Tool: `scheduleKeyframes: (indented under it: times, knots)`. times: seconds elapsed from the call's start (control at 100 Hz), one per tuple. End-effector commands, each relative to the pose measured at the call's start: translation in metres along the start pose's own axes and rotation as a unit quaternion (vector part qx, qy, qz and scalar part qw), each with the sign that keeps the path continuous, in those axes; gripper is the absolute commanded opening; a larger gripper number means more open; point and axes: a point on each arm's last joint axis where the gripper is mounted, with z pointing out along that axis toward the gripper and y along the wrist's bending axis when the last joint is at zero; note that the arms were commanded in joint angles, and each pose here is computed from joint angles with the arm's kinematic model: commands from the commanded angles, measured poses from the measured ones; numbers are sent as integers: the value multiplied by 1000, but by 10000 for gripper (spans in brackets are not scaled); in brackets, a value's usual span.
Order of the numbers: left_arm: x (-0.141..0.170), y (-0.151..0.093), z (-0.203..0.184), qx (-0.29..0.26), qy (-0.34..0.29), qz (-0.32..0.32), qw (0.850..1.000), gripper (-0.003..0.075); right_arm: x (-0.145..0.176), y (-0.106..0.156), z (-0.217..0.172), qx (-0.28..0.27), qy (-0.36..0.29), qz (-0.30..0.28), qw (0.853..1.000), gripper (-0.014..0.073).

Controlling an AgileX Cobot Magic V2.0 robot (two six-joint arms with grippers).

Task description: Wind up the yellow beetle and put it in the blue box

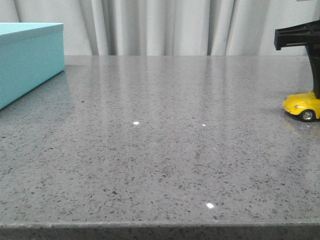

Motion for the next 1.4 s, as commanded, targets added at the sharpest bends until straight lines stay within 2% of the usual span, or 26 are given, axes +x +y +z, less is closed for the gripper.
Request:
scheduleKeyframes:
  times: [0.0, 0.1, 0.28, 0.49, 0.8, 1.07, 1.22, 1.39]
  knots:
    - [-18, -1, -1, 2, -53, -7, 999, 354, -4, -8, -42, -26, -54, 1, 998, 382]
    - [-18, -1, -1, 2, -53, -7, 999, 354, -4, -12, -86, -76, -106, 13, 991, 382]
    - [-18, -1, -1, 2, -53, -7, 999, 354, 5, -31, -129, -117, -162, 28, 979, 382]
    - [-17, -1, -1, 3, -49, -7, 999, 354, 15, -47, -148, -118, -188, 34, 975, 382]
    - [-18, -1, -1, 2, -50, -7, 999, 354, 33, -73, -176, -136, -251, 36, 958, 382]
    - [-25, -1, -2, 3, -78, -21, 997, 354, 60, -93, -180, -159, -287, 30, 944, 382]
    - [-31, -5, 7, 11, -27, -10, 1000, 354, 75, -102, -176, -170, -302, 29, 938, 382]
    - [-43, -20, 29, 59, 47, 69, 995, 355, 89, -111, -175, -179, -315, 31, 932, 382]
